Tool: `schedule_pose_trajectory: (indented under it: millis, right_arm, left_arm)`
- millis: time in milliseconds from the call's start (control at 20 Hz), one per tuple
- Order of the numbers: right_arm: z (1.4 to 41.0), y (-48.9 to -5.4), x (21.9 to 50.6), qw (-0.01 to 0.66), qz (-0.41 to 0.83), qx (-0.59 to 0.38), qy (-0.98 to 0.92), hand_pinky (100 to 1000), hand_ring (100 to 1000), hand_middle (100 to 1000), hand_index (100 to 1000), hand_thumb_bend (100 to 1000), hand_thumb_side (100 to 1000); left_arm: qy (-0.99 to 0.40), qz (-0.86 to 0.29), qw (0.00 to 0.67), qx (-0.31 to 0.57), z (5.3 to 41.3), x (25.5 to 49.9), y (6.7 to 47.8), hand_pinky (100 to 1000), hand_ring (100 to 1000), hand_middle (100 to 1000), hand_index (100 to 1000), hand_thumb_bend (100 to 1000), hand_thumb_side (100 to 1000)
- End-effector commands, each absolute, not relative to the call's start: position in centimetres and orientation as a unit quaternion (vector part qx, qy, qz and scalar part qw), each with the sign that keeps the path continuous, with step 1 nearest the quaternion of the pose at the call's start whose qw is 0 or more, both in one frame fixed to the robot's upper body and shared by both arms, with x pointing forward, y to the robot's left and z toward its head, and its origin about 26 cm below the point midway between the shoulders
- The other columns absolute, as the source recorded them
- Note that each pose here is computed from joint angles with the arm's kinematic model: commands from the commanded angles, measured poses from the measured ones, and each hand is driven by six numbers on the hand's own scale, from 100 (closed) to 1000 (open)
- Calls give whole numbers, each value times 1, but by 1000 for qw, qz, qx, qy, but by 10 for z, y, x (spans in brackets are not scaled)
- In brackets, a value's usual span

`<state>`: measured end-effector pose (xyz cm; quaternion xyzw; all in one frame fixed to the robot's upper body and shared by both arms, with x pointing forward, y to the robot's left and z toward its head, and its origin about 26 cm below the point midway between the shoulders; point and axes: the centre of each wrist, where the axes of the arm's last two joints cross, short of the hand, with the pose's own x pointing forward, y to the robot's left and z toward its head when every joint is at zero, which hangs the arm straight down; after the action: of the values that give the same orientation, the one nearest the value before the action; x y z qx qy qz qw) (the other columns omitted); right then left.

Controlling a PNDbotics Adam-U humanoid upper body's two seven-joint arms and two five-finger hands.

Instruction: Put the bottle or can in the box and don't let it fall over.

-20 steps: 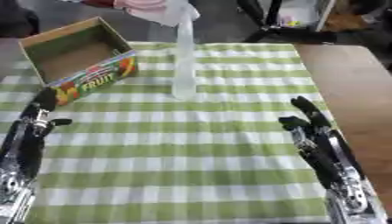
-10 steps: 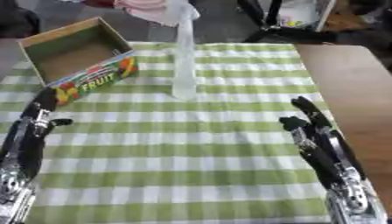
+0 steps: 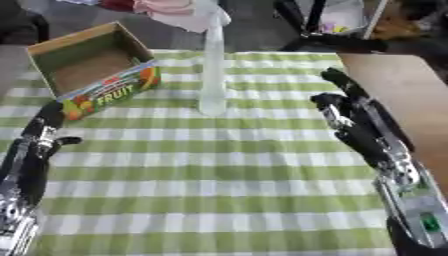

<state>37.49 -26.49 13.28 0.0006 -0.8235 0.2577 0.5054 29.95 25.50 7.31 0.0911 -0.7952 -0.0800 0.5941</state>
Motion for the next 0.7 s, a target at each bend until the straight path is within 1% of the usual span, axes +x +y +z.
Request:
schedule_pose_trajectory:
  millis: [50,150,200,300,450,700]
  right_arm:
    - [143,-271,398,506,286,-20,-814,838,797,983,1000,100,593]
    - [142,-271,405,506,290,-23,-812,838,797,983,1000,100,593]
    - [142,-270,408,506,292,-25,-811,842,803,993,1000,100,626]
    - [153,-258,432,508,315,-42,-801,843,806,998,1000,100,635]
    - [153,-252,455,509,328,-73,-792,851,825,1000,1000,100,640]
    - [154,-245,475,498,338,-125,-788,864,847,1000,1000,100,631]
  left_arm:
    - [-805,-83,582,81,81,300,251,693,1000,1000,915,292,812]
    - [-805,-83,582,80,82,300,250,693,1000,1000,915,292,812]
    - [-806,-83,581,79,82,300,250,694,1000,1000,915,291,810]
    - [-812,-89,573,69,87,302,245,694,1000,1000,915,291,810]
    - [-816,-92,568,61,91,303,241,694,1000,1000,915,291,810]
    - [-819,-96,564,56,94,304,239,695,1000,1000,915,291,809]
